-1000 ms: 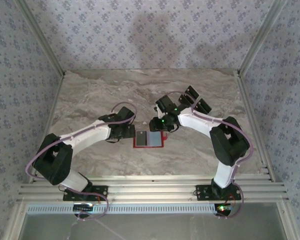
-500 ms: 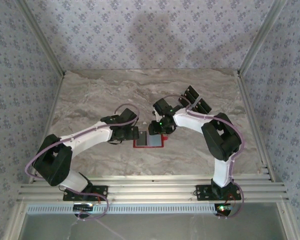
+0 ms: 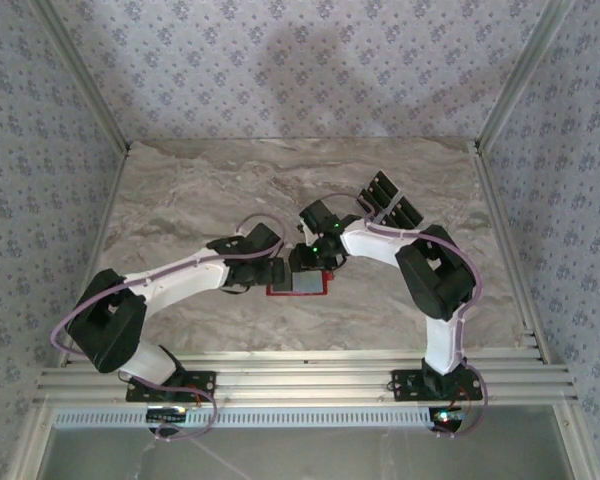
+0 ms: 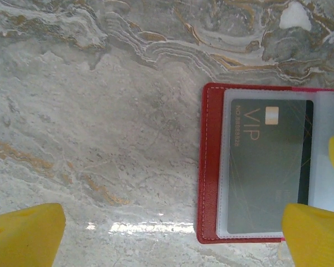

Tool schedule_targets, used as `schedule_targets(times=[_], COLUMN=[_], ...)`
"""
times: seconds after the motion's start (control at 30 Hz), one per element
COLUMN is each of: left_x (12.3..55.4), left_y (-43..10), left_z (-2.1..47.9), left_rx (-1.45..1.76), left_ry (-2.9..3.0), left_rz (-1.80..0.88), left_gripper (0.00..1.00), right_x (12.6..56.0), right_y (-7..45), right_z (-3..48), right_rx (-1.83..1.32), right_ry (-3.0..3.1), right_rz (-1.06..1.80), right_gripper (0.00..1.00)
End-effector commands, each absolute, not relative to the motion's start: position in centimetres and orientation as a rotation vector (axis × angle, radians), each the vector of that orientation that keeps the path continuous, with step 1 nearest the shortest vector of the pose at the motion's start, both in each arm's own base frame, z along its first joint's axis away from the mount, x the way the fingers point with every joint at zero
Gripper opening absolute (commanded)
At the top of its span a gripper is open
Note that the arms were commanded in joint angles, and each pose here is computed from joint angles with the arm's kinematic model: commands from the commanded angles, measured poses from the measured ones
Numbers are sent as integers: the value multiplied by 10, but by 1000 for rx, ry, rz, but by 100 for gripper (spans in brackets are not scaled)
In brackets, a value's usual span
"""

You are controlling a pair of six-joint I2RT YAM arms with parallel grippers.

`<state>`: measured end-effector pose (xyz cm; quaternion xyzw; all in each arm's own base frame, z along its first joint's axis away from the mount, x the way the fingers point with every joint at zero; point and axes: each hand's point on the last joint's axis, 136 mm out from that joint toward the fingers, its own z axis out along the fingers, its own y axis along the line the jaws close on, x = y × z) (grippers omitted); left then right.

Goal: Put the credit cards into the card holder

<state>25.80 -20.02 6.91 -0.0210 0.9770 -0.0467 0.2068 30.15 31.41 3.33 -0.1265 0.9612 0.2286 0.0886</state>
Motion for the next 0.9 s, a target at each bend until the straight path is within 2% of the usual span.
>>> schedule_targets(times=[0.0,0.4,0.87], left_x=[253,237,249], left_y=[-209,-249,-268], left_z=[72,74,67], left_rx=[-51,60,111], left_ry=[2699,2597,2578], left_rz=[-190,-340,-294], left_gripper=[100,100,100], right_x=[292,289,288], right_y=[317,318,318], right_z=[18,13,12], right_rx=[-356,-339,-337], right_ry=[2925,2941,2949], right_rz=[686,695,696], right_gripper=[49,49,49])
